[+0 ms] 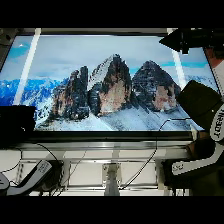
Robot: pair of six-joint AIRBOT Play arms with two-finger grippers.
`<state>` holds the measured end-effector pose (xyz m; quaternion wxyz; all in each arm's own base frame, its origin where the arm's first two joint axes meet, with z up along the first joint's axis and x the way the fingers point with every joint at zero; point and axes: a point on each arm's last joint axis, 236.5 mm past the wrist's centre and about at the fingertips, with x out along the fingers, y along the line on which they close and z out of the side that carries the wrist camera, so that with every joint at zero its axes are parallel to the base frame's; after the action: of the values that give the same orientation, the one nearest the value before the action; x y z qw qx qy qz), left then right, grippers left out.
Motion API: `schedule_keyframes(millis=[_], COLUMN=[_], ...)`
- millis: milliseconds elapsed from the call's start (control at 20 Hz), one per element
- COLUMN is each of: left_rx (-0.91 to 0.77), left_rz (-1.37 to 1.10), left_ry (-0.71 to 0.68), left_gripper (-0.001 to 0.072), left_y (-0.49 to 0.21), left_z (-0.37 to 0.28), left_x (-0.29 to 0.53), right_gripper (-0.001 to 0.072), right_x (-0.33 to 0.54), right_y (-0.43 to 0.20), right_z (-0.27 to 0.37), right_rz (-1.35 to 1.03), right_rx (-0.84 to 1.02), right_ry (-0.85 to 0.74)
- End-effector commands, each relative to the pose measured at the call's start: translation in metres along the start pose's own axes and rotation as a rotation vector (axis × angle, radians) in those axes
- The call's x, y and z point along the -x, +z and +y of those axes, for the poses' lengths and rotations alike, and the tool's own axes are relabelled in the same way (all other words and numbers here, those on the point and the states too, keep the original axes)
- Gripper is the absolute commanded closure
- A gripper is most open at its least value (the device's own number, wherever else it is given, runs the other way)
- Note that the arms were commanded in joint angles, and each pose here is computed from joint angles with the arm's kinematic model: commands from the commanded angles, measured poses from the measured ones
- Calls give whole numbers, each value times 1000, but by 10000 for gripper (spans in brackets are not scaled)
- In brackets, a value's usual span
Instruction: Fold the clothes and pants, and hang the long-sleeved shirts on hangers.
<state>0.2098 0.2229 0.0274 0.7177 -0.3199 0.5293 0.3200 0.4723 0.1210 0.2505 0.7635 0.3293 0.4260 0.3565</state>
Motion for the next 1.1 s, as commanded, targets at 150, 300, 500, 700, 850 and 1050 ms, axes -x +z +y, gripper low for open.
schedule_keyframes(millis=[150,300,500,700,850,1050], left_rx=[-47,30,206,219,236,256], left_rz=[19,42,32,69,70,119], left_ry=[6,-27,-310,-309,-305,-306], left_gripper=[687,687,684,126,128,128], left_y=[-5,-19,-16,-20,-16,-18], left_z=[5,20,-9,-10,-7,-4], left_x=[-3,-9,-10,-24,-33,-50], right_gripper=[696,696,696,696,696,696], right_x=[0,0,0,0,0,0], right_y=[0,0,0,0,0,0], right_z=[0,0,0,0,0,0], right_rz=[0,-1,0,-1,-1,-1], right_rx=[0,0,0,0,0,0], right_ry=[0,0,0,0,0,0])
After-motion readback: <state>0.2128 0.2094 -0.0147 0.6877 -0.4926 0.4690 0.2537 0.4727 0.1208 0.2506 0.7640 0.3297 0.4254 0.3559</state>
